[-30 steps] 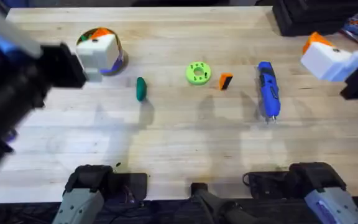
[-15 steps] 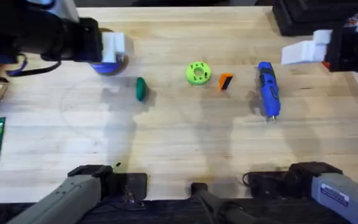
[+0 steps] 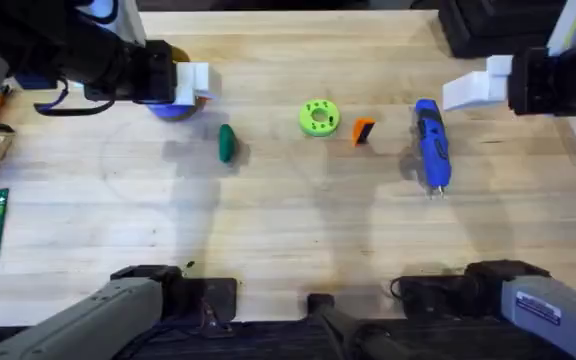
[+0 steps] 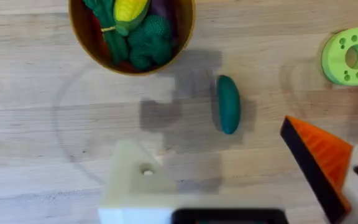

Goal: Pick up the gripper from the table and insert it into the empty holder that is missing its gripper. Then pick up a screw, insert it into the mounting hole, and use the screwdriver to tighten it. Finally, clean up the table by picking up the vegetable and placing it into the bucket.

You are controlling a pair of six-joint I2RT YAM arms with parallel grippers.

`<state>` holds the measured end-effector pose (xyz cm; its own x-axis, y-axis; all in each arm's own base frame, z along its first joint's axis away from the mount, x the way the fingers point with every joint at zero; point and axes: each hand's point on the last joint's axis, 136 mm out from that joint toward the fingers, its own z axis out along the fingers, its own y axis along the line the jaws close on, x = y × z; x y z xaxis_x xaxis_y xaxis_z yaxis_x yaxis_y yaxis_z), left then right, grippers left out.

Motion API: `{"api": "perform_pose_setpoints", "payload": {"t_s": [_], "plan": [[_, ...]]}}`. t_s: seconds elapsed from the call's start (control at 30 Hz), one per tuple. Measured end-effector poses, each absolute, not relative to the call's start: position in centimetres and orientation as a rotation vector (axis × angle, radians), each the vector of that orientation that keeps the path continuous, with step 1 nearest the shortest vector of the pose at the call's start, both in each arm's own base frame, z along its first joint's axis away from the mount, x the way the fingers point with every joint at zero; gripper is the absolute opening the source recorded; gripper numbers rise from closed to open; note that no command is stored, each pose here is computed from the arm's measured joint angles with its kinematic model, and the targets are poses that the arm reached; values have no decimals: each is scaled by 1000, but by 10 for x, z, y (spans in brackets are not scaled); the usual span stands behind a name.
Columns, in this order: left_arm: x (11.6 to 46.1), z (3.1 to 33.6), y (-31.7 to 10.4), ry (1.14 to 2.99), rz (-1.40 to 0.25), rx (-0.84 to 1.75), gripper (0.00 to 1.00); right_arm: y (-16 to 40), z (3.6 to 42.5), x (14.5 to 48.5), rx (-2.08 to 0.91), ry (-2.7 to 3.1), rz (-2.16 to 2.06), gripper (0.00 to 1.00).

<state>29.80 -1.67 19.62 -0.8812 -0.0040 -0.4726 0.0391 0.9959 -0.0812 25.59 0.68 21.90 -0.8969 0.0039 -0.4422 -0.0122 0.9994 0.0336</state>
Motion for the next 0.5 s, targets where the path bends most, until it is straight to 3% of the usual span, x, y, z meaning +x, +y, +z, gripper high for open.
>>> {"api": "perform_pose_setpoints", "payload": {"t_s": [0.5], "plan": [[275, 170, -60, 2811, -127, -13, 985, 7, 220, 257, -6, 2678, 49, 989]]}}
